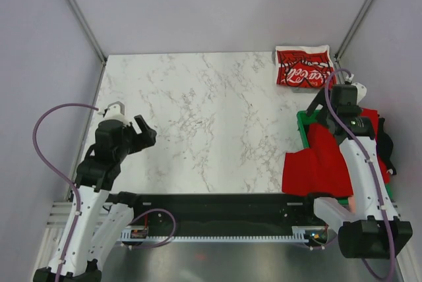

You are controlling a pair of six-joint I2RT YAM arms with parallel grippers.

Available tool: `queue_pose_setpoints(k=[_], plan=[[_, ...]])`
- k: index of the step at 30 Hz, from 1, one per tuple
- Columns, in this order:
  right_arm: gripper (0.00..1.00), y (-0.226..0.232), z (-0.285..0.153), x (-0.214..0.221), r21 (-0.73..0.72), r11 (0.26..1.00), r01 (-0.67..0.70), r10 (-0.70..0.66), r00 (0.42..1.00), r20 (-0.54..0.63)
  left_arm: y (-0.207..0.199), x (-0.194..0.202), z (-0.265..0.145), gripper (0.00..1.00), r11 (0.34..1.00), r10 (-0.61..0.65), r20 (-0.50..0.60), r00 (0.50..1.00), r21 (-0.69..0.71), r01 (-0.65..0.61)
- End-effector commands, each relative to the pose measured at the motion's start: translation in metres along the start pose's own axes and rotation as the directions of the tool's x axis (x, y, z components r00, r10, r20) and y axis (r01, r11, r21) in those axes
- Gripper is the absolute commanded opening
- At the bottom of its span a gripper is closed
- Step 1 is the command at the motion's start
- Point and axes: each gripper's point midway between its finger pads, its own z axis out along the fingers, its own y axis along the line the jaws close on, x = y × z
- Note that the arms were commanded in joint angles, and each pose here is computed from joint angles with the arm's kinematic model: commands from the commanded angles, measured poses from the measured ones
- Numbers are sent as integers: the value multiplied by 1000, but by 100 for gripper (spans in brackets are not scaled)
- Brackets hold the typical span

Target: Fold and stack the t-shirts

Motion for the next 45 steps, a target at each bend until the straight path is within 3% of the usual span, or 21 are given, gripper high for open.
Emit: queue_pose_setpoints(k=[1,7,11,15,23,25,28,31,32,33,37,40,42,43,45], plan=[[98,-7,13,22,48,999,17,-12,995,-98,-4,-20,-8,90,999,30,76,997,11,-31],[97,1,38,98,-7,1000,-2,0,935,-354,-6,-17,-8,89,999,30,69,997,30,-32],[96,28,30,149,-66,997,35,-58,920,-389,-6,-18,-9,89,999,31,76,997,33,-33],[95,26,35,196,-44,995,89,-99,889,-448,-6,-19,-10,89,999,30,87,996,31,-32],[93,2,49,229,60,980,188,-139,872,-470,-5,-19,-11,89,999,29,93,995,29,-32],[84,6,56,236,62,989,136,-92,882,-462,-4,-19,-10,89,999,29,91,995,27,-32],[59,7,62,259,37,997,64,-38,873,-486,-3,-19,-10,89,999,29,92,995,20,-31],[29,4,64,262,57,997,46,-13,877,-480,-1,-20,-10,89,1000,28,98,995,10,-29],[8,5,64,261,55,998,44,-13,878,-479,-1,-20,-10,89,1000,27,99,995,11,-29],[0,6,63,261,47,998,42,-15,876,-482,-1,-20,-10,89,1000,28,98,995,10,-29],[0,15,56,250,9,999,43,-33,881,-473,-1,-20,-10,89,1000,26,98,995,10,-27],[0,47,40,225,-74,997,18,-49,901,-430,-1,-20,-10,89,1000,26,97,995,8,-27],[0,89,21,189,-166,986,-7,-57,924,-378,-1,-20,-10,89,1000,28,98,995,7,-29],[0,134,0,160,-259,966,-6,-81,942,-325,-1,-20,-10,89,1000,25,98,995,7,-26],[0,177,-34,145,-345,935,78,-185,939,-291,0,-20,-11,89,1000,24,104,994,5,-25]])
